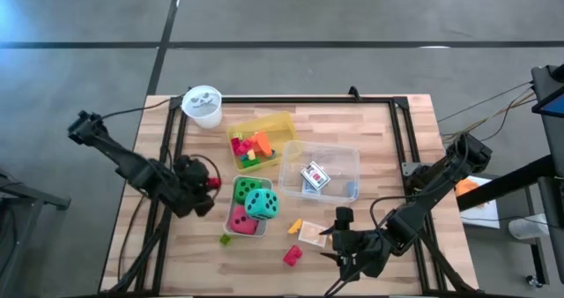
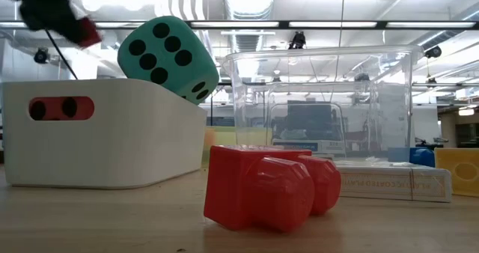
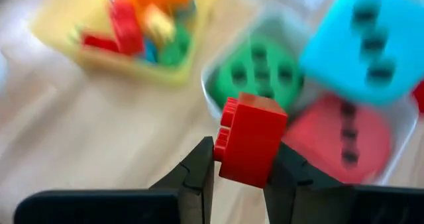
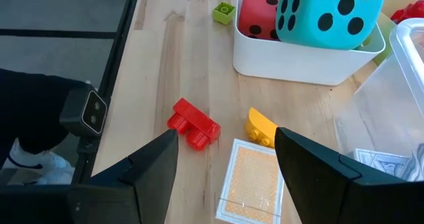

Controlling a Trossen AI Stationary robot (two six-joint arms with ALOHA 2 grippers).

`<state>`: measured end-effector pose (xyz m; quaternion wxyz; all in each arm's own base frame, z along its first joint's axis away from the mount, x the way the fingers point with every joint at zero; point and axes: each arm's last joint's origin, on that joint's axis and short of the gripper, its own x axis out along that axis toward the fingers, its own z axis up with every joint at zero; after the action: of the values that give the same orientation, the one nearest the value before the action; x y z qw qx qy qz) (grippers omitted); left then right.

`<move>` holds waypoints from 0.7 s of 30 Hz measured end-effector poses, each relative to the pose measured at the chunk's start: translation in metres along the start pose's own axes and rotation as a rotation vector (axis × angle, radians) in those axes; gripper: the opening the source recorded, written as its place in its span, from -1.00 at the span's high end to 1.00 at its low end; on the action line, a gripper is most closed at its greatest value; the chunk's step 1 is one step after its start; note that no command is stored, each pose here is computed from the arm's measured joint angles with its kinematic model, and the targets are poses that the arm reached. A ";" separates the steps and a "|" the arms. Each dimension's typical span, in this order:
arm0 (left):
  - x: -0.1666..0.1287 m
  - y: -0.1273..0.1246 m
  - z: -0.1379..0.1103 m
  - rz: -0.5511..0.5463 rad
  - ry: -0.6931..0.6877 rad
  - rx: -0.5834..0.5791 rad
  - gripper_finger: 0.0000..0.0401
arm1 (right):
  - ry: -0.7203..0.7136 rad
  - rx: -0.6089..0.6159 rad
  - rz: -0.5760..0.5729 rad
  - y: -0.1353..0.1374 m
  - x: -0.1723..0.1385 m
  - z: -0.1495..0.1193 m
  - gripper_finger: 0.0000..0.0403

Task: Pick & Place Toys
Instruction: Put the red game piece into the yellow bin

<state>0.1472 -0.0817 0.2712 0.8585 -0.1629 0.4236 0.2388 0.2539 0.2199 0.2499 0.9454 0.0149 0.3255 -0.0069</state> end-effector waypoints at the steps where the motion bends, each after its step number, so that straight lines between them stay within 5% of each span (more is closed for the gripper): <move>1: -0.004 0.002 0.005 0.005 -0.043 -0.019 0.60 | 0.000 0.000 0.000 0.000 0.000 0.000 -0.22; 11: -0.002 0.026 0.078 0.143 -0.111 -0.031 0.60 | -0.002 0.002 0.002 0.000 0.000 0.000 -0.22; 21: 0.064 0.071 0.131 0.251 0.071 -0.048 0.60 | -0.003 0.002 0.002 0.000 0.000 0.000 -0.22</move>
<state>0.2267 0.0575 0.2911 0.8024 -0.1375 0.4647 0.3483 0.2540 0.2201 0.2501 0.9458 0.0164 0.3243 -0.0064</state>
